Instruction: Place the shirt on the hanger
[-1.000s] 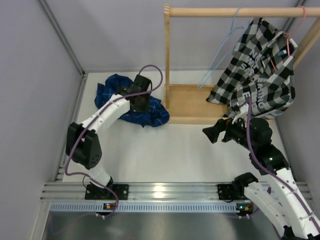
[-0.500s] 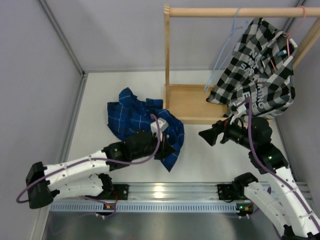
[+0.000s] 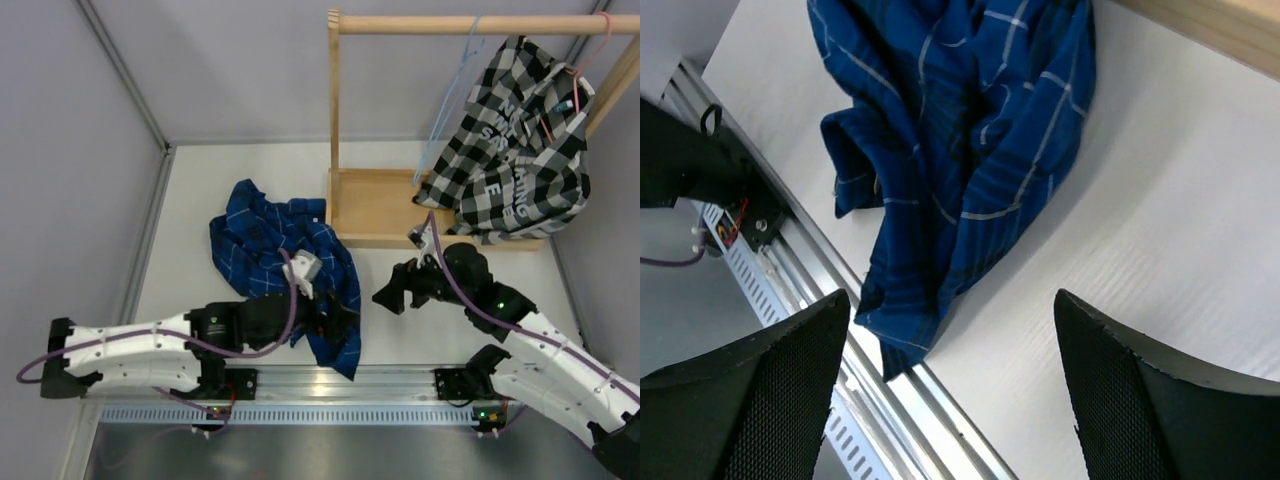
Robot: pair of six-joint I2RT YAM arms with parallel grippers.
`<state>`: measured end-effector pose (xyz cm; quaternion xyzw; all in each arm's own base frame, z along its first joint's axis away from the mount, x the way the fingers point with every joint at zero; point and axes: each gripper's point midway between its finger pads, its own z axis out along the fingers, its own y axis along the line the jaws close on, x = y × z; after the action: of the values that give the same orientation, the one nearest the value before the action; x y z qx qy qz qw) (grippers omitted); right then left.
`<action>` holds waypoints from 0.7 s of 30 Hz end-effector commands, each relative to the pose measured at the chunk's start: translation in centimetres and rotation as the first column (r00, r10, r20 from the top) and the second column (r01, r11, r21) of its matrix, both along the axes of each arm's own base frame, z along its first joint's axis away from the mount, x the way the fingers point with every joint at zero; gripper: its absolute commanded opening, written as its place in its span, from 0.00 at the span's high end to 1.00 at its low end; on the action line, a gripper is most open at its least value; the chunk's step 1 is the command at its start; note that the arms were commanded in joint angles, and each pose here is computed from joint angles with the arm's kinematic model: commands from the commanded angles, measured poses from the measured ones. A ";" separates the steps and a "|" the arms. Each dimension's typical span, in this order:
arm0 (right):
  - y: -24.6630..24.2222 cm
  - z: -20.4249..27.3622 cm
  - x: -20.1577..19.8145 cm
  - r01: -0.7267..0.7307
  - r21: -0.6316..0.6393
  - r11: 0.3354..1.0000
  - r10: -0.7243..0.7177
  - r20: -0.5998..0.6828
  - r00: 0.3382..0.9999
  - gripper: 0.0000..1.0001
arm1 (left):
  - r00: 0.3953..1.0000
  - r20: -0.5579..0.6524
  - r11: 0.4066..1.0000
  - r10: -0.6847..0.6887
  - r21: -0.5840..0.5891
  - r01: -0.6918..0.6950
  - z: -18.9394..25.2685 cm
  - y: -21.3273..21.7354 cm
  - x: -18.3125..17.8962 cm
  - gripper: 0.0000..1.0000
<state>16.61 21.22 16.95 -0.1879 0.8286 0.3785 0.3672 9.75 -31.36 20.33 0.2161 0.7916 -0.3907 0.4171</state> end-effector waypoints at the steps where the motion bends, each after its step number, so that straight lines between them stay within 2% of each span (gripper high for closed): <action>1: 2.0 2.4 0.9 -0.022 0.018 1.000 0.019 0.150 0.988 0.21 | 0.874 0.110 0.868 0.474 0.110 -0.485 1.1 9.7 5.7 0.02; 3: 3.0 2.2 0.4 -0.040 -0.020 0.999 0.043 0.183 0.982 0.24 | 0.782 0.123 0.776 0.611 0.105 -0.622 1.7 13.3 6.7 0.02; 4: 3.1 1.9 1.0 -0.007 -0.054 0.999 0.018 0.197 0.980 0.25 | 0.706 0.127 0.699 0.696 0.104 -0.708 1.5 16.0 7.2 0.02; 7: 5.1 1.2 0.2 -0.046 -0.089 0.995 0.064 0.213 0.975 0.28 | 0.627 0.128 0.617 0.769 0.109 -0.779 1.2 18.0 8.2 0.02; 8: 5.6 1.0 0.1 -0.052 -0.095 0.994 0.072 0.217 0.974 0.30 | 0.584 0.125 0.573 0.802 0.115 -0.811 1.1 18.9 9.1 0.02; 9: 6.7 1.3 -0.4 -0.085 -0.087 0.993 0.103 0.230 0.968 0.34 | 0.584 0.170 0.560 0.794 0.171 -0.811 0.2 19.2 9.7 0.02; 10: 7.4 0.3 -0.6 -0.107 -0.117 0.987 0.131 0.219 0.967 0.38 | 0.604 0.120 0.583 0.788 0.170 -0.794 -0.2 18.1 10.3 0.02; 11: 8.1 0.1 -0.8 -0.126 -0.123 0.984 0.151 0.223 0.963 0.40 | 0.550 0.107 0.526 0.828 0.191 -0.829 -0.8 19.5 11.8 0.02; 13: 10.1 -0.5 -1.2 -0.173 -0.136 0.975 0.202 0.235 0.951 0.41 | 0.536 0.101 0.501 0.838 0.245 -0.830 -2.9 20.5 12.7 0.02; 14: 11.1 -0.4 -1.9 -0.234 -0.112 0.966 0.254 0.225 0.941 0.41 | 0.510 0.068 0.482 0.857 0.239 -0.843 -3.3 21.0 13.2 0.02; 16: 12.9 -1.2 -2.0 -0.273 -0.108 0.956 0.290 0.207 0.934 0.45 | 0.495 0.052 0.471 0.868 0.234 -0.850 -4.3 21.7 13.0 0.02; 18: 14.1 -1.4 -1.7 -0.284 -0.126 0.950 0.306 0.211 0.928 0.51 | 0.492 0.031 0.477 0.870 0.200 -0.856 -4.2 21.9 12.8 0.02; 19: 14.3 -3.2 -1.2 -0.269 -0.179 0.946 0.302 0.192 0.934 0.53 | 0.497 0.026 0.483 0.867 0.201 -0.852 -4.5 22.0 12.5 0.02; 21: 14.8 -3.8 -0.7 -0.264 -0.206 0.942 0.303 0.191 0.934 0.57 | 0.534 0.011 0.524 0.845 0.185 -0.832 -4.2 21.7 12.0 0.02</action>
<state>14.56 32.57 10.24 -0.3676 0.8144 0.3058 0.3288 21.53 -8.48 14.53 -0.1746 0.8559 -0.0272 0.4860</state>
